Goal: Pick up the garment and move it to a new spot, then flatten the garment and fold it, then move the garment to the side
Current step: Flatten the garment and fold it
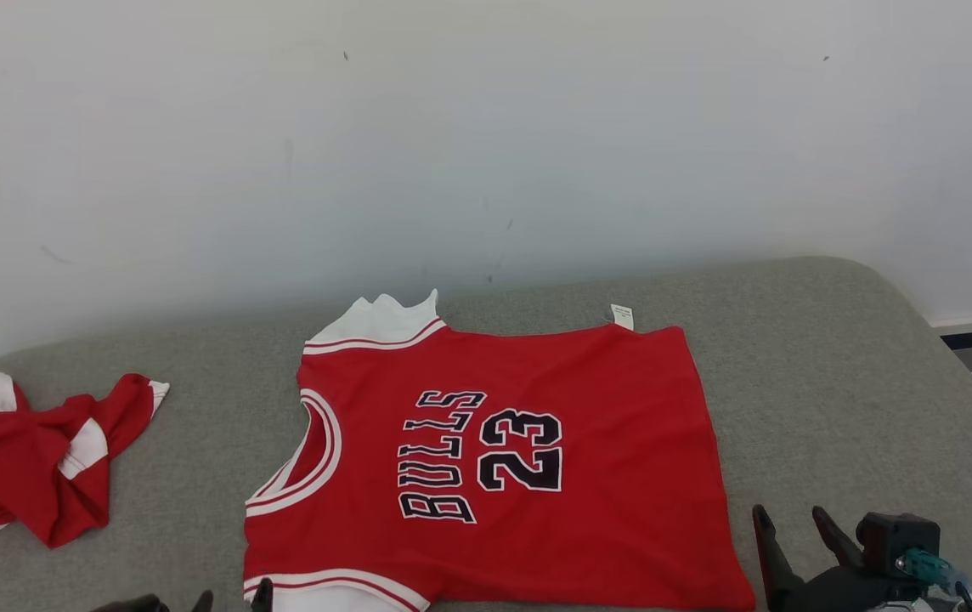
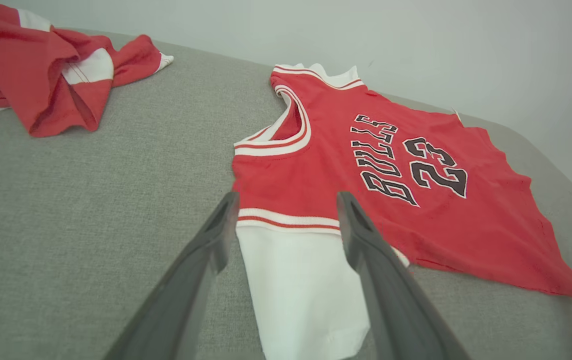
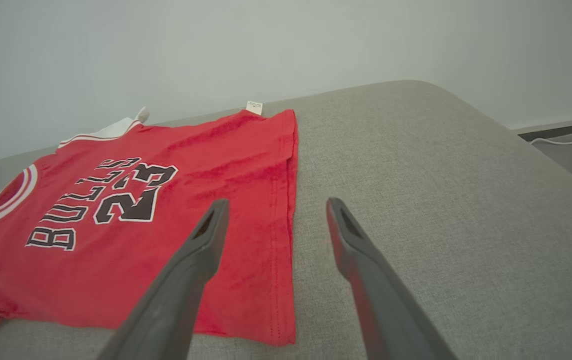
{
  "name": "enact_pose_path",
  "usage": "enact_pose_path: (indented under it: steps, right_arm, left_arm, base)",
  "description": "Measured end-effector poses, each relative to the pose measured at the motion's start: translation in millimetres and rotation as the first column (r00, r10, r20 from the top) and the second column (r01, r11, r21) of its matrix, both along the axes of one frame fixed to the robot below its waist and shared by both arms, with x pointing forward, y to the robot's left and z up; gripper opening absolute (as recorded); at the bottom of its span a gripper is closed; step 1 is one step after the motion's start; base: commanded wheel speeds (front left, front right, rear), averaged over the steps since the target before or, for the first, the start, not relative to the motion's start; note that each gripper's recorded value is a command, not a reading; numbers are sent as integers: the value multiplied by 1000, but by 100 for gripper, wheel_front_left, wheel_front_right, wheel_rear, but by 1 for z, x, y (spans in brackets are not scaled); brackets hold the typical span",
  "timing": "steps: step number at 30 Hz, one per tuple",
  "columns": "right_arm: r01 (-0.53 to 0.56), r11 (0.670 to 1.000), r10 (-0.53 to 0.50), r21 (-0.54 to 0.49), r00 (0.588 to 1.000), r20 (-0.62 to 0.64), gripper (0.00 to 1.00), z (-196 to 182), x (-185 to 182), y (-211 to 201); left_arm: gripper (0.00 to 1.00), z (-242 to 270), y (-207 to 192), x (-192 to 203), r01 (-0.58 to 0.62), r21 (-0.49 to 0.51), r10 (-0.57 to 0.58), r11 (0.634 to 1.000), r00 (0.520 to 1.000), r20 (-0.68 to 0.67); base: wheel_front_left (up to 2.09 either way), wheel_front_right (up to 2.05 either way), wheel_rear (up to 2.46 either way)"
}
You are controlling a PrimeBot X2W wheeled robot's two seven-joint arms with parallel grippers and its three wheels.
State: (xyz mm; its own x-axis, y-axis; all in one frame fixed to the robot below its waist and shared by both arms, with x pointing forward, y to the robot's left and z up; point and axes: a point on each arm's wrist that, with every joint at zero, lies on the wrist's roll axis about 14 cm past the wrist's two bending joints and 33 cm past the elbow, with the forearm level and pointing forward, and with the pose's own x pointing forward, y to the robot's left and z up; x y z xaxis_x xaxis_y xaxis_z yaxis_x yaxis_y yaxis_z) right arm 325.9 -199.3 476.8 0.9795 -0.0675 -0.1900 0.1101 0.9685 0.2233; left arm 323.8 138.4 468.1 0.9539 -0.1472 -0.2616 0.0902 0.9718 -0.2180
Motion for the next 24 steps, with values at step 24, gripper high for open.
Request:
enact_pose_path:
  steps: [24]
  right_arm:
    - [-153, 987, 121, -54, 914, -388, 100, -76, -12, 26]
  left_arm:
    - [100, -93, -18, -32, 94, 8, -79, 996, 876, -476]
  base:
    - [0, 0, 0]
